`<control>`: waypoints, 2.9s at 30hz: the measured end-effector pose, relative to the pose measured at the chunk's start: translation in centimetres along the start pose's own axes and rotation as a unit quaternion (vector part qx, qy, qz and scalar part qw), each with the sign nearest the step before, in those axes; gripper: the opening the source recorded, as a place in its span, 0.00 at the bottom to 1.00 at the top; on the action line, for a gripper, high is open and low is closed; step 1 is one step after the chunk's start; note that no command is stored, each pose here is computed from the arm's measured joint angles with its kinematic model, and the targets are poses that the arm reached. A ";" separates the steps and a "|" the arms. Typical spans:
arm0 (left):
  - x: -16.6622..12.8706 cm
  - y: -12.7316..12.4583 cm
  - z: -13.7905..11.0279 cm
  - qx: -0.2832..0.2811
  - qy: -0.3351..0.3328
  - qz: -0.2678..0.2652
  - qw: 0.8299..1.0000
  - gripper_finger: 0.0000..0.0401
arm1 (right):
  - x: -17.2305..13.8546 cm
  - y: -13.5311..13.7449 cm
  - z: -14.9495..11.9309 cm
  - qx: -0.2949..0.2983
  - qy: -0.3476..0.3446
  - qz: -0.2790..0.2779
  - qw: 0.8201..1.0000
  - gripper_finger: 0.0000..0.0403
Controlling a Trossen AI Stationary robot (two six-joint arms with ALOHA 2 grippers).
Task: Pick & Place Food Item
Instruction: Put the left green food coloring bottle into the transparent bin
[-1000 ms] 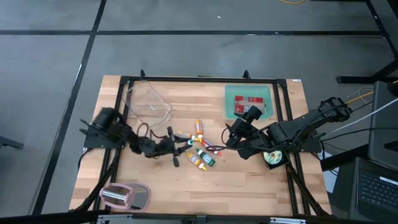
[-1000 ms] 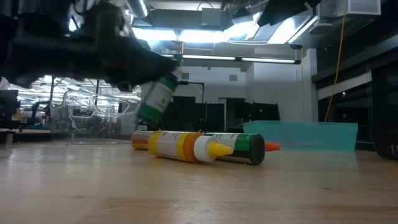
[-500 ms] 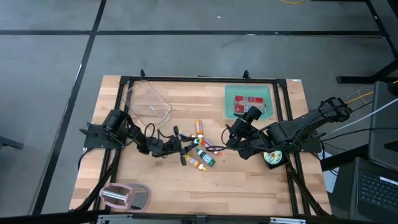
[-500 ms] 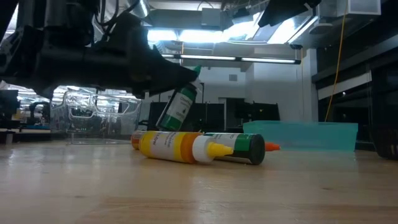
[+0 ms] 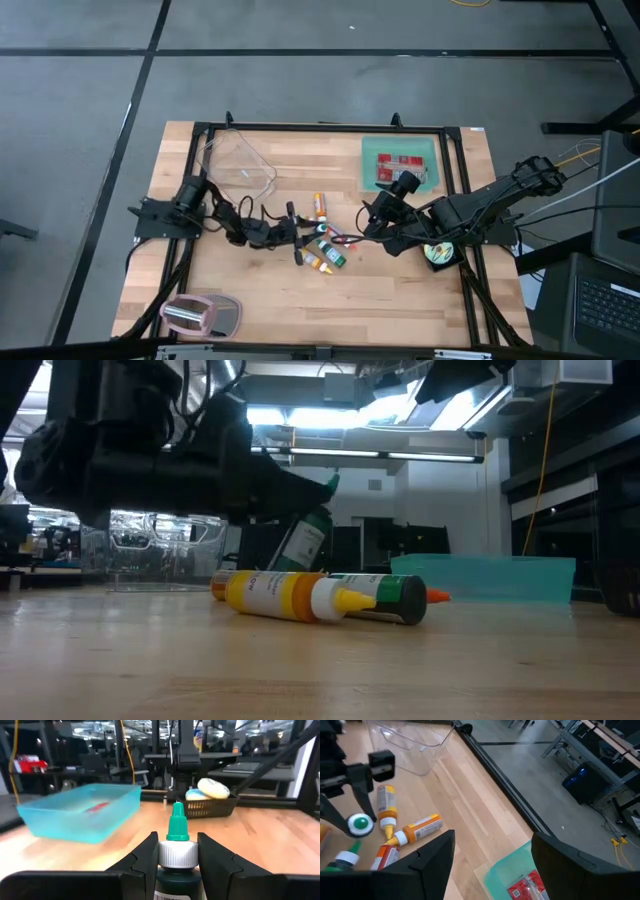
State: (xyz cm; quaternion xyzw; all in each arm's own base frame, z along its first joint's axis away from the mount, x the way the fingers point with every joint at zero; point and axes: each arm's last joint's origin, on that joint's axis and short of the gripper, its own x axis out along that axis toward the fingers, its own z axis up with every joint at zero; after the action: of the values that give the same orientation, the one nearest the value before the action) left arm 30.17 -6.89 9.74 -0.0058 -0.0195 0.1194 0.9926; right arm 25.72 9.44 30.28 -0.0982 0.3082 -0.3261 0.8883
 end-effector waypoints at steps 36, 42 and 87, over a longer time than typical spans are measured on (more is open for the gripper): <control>1.7 2.6 -0.2 -0.085 0.012 -0.111 0.990 0.33 | 0.0 0.0 0.0 0.000 0.005 0.008 1.000 0.64; 2.0 1.8 2.5 -0.059 0.034 -0.127 0.990 0.38 | 0.0 0.0 0.0 0.000 0.005 0.008 1.000 0.64; 10.9 2.4 5.1 0.089 0.398 -0.098 0.908 0.43 | 0.2 0.3 -0.5 -0.008 0.013 0.017 1.000 0.64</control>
State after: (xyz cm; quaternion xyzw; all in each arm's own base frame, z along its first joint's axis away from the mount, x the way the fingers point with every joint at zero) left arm 39.99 -1.91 15.24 0.0377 0.3874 0.0106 0.9211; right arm 25.70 9.51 29.67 -0.0958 0.3235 -0.3100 0.8889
